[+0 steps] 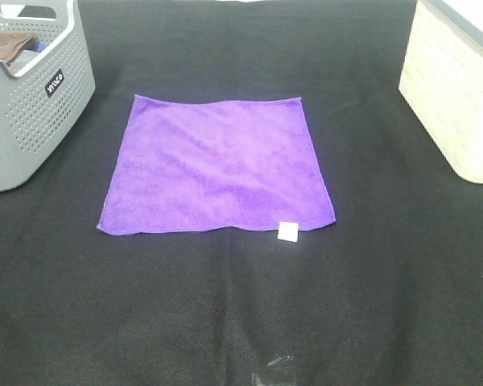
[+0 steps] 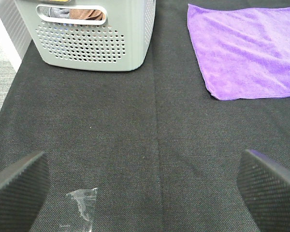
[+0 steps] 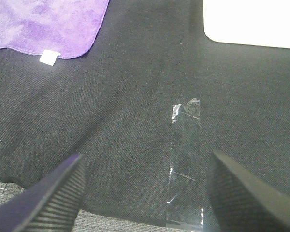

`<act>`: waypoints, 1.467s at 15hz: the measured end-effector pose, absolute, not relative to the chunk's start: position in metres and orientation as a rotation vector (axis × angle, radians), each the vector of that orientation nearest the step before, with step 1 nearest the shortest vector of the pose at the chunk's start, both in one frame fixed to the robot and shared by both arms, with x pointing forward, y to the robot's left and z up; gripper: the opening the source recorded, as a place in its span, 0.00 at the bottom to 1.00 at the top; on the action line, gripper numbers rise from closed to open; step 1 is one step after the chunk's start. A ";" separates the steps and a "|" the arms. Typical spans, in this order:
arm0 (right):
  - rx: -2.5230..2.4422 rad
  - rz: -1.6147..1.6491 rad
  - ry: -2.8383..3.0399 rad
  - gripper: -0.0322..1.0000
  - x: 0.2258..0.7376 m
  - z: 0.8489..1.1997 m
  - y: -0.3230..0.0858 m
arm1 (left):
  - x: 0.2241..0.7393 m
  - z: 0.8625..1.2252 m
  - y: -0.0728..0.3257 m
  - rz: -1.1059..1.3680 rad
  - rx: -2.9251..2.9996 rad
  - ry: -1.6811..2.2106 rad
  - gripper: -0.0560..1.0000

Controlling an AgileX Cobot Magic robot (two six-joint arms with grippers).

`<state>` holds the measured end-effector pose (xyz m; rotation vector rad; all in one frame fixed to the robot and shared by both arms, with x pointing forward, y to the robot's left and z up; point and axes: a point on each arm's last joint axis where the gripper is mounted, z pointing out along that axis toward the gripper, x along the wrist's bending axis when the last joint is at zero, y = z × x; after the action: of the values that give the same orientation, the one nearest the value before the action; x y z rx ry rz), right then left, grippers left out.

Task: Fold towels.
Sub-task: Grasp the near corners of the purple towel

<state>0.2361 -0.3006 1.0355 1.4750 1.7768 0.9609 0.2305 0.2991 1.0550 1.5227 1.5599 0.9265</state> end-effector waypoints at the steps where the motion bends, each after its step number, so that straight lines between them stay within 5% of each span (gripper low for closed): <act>1: 1.475 0.959 1.776 0.71 0.236 1.036 -0.301 | 0.230 1.055 0.299 0.927 1.523 1.560 0.99; 9: 1.475 0.959 1.776 0.73 0.236 1.036 -0.301 | 0.230 1.055 0.299 0.927 1.523 1.560 0.99; 11: 1.475 0.959 1.776 0.91 0.236 1.036 -0.301 | 0.230 1.055 0.299 0.927 1.523 1.560 0.99; 13: 1.472 0.950 1.773 0.96 0.236 1.036 -0.302 | 0.230 1.055 0.299 0.927 1.523 1.560 0.99; 22: 1.469 0.935 1.767 0.97 0.236 1.036 -0.303 | 0.230 1.055 0.299 0.927 1.523 1.560 0.99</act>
<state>0.2364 -0.3026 1.0356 1.4689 1.7672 0.9353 0.2305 0.2991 1.0550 1.5227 1.5599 0.9265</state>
